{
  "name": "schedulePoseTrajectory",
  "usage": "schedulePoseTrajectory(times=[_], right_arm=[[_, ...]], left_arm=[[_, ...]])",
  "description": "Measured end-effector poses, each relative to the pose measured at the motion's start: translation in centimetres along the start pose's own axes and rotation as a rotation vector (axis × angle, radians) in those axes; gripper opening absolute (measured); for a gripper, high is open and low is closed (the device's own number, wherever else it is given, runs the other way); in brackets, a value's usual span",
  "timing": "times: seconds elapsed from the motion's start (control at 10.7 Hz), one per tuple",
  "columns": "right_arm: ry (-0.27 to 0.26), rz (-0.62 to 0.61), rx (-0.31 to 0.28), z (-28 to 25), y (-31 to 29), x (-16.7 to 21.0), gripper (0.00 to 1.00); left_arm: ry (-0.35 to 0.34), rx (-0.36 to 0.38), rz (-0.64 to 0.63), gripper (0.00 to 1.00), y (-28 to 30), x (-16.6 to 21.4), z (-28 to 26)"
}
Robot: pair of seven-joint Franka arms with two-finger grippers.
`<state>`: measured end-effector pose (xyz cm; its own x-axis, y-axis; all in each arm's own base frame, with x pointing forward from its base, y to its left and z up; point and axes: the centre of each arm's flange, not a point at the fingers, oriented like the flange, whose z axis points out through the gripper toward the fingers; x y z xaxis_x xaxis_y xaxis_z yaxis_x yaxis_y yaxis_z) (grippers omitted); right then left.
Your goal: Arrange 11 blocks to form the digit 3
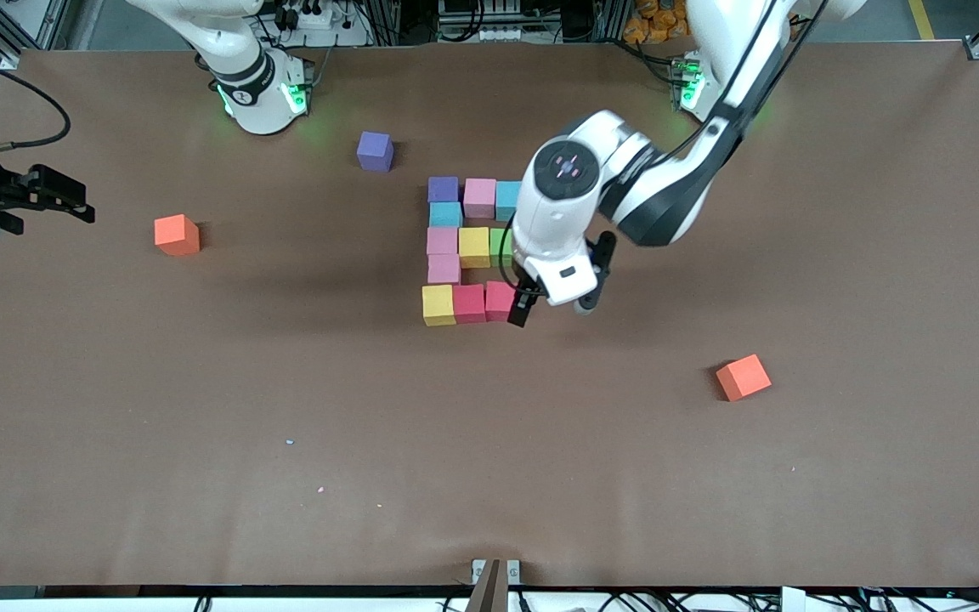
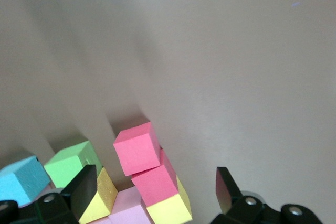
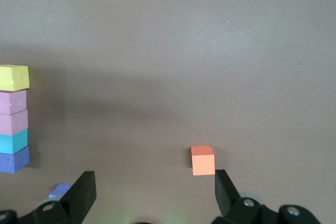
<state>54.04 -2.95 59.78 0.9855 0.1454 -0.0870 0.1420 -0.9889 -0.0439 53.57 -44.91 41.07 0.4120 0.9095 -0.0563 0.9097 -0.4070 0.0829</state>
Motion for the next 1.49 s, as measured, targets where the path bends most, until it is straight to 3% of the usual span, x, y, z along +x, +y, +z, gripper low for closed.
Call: schedulePoseTrajectory(times=[0.37,0.75,1.49], right_arm=[[0.000,0.000,0.000,0.0,0.0,0.0,1.00],[0.001,0.000,0.000,0.0,0.0,0.0,1.00],[0.004,0.000,0.000,0.0,0.0,0.0,1.00]], left_arm=[[0.130,-0.040,0.225,1.00,-1.3,3.2,-8.7],[0.190,0.001,0.421,1.00,-3.2,13.0,-17.0],[0.096,0.077,0.772,1.00,-10.0,26.9,-26.3]])
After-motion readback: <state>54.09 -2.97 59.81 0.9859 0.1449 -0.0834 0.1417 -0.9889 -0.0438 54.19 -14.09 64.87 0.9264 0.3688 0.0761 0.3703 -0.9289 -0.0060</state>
